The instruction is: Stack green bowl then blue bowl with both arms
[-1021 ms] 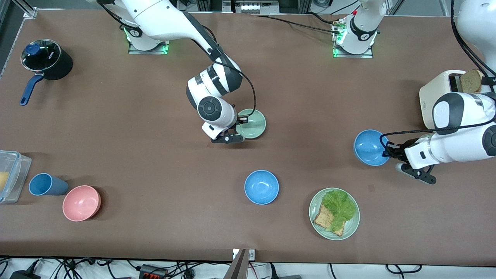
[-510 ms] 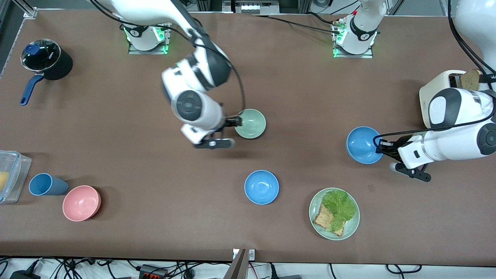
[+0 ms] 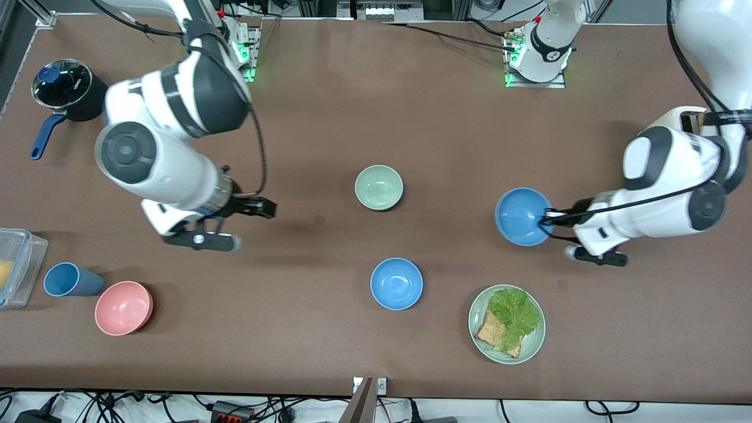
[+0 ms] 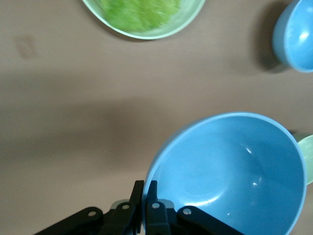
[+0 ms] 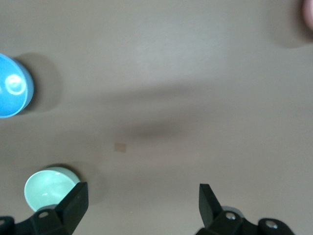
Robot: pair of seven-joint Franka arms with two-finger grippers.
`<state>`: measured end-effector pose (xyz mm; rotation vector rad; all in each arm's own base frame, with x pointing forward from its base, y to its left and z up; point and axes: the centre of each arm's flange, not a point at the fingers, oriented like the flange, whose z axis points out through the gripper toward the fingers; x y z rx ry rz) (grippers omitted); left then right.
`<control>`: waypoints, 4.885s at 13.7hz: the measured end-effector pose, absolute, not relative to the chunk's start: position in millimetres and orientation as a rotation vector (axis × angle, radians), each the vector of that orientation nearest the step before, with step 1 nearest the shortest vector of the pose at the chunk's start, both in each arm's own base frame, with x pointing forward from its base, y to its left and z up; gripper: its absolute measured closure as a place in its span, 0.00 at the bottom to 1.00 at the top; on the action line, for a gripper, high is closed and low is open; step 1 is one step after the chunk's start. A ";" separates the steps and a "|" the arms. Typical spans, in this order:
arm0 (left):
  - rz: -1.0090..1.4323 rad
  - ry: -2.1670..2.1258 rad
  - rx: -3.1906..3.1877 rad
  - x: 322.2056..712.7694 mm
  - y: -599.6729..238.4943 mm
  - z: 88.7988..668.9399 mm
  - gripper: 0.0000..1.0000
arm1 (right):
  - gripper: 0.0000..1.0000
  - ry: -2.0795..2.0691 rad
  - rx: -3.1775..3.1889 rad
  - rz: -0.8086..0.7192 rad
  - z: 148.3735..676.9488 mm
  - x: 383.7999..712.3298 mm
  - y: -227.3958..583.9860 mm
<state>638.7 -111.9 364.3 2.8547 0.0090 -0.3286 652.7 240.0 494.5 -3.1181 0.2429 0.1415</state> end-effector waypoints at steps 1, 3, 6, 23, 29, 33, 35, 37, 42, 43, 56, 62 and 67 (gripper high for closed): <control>-0.336 0.084 2.851 634.1 -136.1 368.2 0.95 | 0.00 0.280 -3.121 0.129 508.1 652.8 223.6; -0.331 0.228 2.836 622.5 -187.4 374.2 0.95 | 0.00 0.352 -3.118 0.094 532.6 653.8 190.0; -0.292 0.418 2.791 592.4 -268.8 364.4 0.95 | 0.00 0.363 -3.118 0.040 556.6 655.5 151.0; -0.212 0.521 2.775 461.0 -404.6 279.0 0.95 | 0.00 0.099 -3.124 -0.024 609.6 633.1 -19.1; -0.170 0.463 2.851 461.2 -400.7 252.0 0.95 | 0.00 0.054 -3.130 0.028 602.9 620.9 -25.6; -0.177 0.466 2.847 458.0 -408.2 249.4 0.95 | 0.00 0.053 -3.129 0.013 591.0 609.9 -26.1; -0.175 0.458 2.845 455.4 -414.0 251.1 0.95 | 0.00 0.052 -3.129 -0.021 581.9 594.6 -25.0; -0.185 0.452 2.846 452.6 -418.6 248.3 0.91 | 0.00 0.046 -3.129 -0.024 579.2 574.7 -22.3; -0.199 0.482 2.850 466.7 -413.7 247.6 0.55 | 0.00 0.044 -3.128 -0.008 586.2 559.6 -21.6; -0.207 0.497 2.860 475.4 -409.7 253.6 0.47 | 0.00 0.041 -3.129 -0.008 586.2 559.5 -22.8; -0.292 0.206 2.989 627.6 -230.3 401.8 0.32 | 0.00 0.008 -3.130 0.007 587.7 556.7 -22.1; -0.328 -0.044 2.964 649.5 -141.4 415.6 0.14 | 0.00 0.010 -3.131 0.005 587.8 556.8 -22.8; -0.282 0.003 3.024 647.8 -96.7 452.0 0.00 | 0.00 0.014 -3.132 -0.019 589.3 558.4 -24.4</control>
